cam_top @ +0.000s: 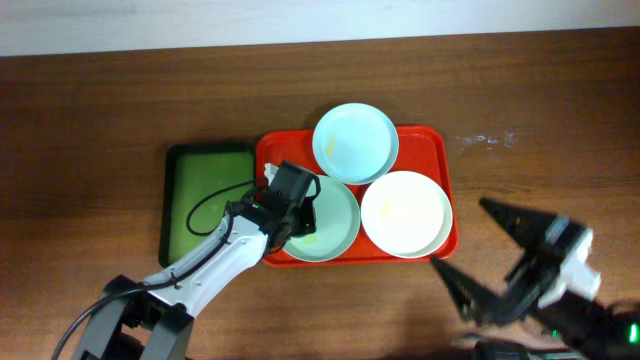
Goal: Clean dirty plates on tray and stack at the side
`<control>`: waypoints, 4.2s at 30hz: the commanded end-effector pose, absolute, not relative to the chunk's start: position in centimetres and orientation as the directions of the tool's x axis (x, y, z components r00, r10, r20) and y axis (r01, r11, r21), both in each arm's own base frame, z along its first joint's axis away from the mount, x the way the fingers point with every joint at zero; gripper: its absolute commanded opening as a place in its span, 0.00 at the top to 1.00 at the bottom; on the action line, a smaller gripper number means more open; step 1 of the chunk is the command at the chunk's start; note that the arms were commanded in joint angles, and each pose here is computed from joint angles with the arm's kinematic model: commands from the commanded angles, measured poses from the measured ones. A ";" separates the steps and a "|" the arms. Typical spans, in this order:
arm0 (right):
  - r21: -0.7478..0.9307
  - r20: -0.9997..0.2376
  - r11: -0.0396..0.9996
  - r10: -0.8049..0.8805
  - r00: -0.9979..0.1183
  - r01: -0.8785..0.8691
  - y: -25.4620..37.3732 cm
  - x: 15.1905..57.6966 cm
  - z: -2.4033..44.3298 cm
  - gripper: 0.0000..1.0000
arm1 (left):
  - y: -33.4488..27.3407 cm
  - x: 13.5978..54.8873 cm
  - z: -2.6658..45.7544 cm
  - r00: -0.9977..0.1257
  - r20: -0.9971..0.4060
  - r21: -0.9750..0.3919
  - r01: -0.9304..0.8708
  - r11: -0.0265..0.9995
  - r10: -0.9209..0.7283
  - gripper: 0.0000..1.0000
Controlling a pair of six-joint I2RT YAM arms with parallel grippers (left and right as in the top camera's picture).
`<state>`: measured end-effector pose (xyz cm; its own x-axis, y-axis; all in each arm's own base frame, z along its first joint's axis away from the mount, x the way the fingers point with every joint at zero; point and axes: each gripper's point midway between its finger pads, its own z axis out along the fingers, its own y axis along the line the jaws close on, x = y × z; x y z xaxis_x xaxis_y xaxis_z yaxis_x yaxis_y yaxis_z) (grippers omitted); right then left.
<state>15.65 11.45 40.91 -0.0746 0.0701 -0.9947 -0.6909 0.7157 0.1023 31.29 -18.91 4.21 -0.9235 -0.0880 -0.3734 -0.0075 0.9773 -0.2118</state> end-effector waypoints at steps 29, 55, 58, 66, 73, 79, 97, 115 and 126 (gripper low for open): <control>0.281 -0.241 0.887 -0.305 -0.921 -0.367 20.6 36.7 2.4 0.76 | -18.7 31.1 4.3 -0.925 -0.366 -0.212 -0.020 0.977 -0.099 1.00; 0.239 -0.107 0.908 -0.328 -0.939 -0.345 18.9 34.4 0.0 0.96 | -20.7 31.4 2.7 -0.973 -0.182 -0.313 -0.082 0.946 -0.144 1.00; 0.258 -0.106 0.902 -0.329 -0.938 -0.345 19.2 34.3 0.0 0.96 | -23.1 31.0 0.9 -0.979 -0.181 -0.324 -0.027 0.946 -0.090 1.00; 0.257 -0.106 0.903 -0.329 -0.938 -0.345 19.2 34.3 0.0 0.96 | -11.6 32.7 -0.8 -0.968 -0.235 0.182 -0.127 0.975 -0.082 1.00; 0.257 -0.110 0.902 -0.329 -0.938 -0.347 19.2 34.4 0.1 0.96 | -23.6 30.1 1.5 -1.000 0.018 -0.344 -0.021 0.939 -0.016 1.00; 0.257 -0.110 0.902 -0.329 -0.938 -0.347 19.2 34.4 0.1 0.96 | -16.2 28.0 -3.1 -0.999 0.054 0.126 -0.002 0.992 -0.009 1.00; -0.588 -0.429 0.769 -0.560 -0.708 -0.252 19.4 37.0 25.4 0.96 | -3.0 35.5 12.8 -0.963 -0.052 -0.159 -0.252 0.955 -0.263 1.00; 0.049 -0.311 0.753 -0.613 -0.726 -0.657 22.9 35.2 15.1 0.96 | 0.6 35.2 12.5 -0.935 -0.043 -0.141 -0.344 0.928 -0.353 1.00; 0.382 -0.287 0.909 0.289 -0.913 0.167 -12.1 41.9 11.0 0.96 | 0.6 35.6 12.5 -0.934 -0.056 -0.145 -0.342 0.929 -0.353 1.00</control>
<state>42.60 -8.72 14.17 -0.9172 0.2015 -0.3436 0.0713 0.9317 0.3562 35.40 0.57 12.00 -0.9284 -0.3700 -0.0336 -0.3622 0.9216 -0.1397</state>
